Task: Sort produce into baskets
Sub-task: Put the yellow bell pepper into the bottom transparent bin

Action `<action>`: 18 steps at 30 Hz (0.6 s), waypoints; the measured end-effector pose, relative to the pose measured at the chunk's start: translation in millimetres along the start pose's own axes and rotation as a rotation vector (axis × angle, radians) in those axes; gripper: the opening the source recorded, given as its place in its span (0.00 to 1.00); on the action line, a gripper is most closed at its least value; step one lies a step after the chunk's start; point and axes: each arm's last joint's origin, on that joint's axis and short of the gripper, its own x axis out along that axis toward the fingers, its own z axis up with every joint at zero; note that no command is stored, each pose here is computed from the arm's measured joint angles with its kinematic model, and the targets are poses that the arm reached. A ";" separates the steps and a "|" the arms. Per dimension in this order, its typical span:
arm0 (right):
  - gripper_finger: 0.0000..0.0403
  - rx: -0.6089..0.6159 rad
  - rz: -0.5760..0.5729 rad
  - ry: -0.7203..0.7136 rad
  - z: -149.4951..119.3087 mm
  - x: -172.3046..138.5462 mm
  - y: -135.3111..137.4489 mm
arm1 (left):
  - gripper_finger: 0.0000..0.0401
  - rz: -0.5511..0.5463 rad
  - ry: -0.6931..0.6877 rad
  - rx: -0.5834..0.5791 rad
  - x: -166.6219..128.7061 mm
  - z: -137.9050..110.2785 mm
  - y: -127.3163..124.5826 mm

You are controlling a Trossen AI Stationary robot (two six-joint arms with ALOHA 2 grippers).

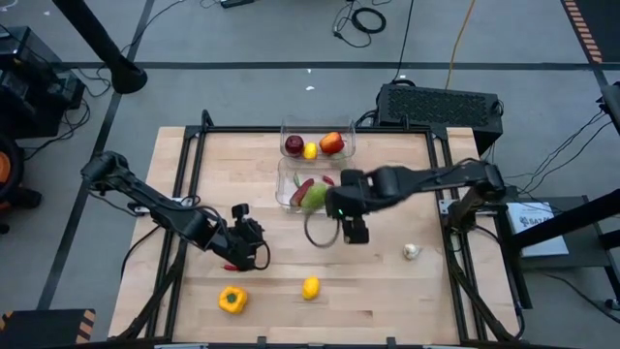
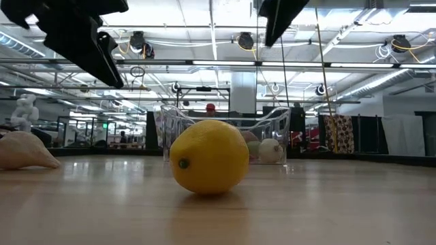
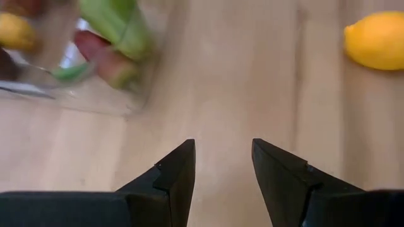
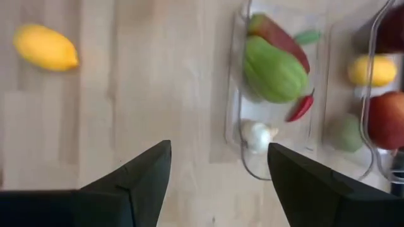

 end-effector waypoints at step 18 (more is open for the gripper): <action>0.63 -0.209 0.036 -0.299 -6.2 44.1 95.5 | 0.41 -0.540 0.115 0.049 -67.4 -32.2 -40.1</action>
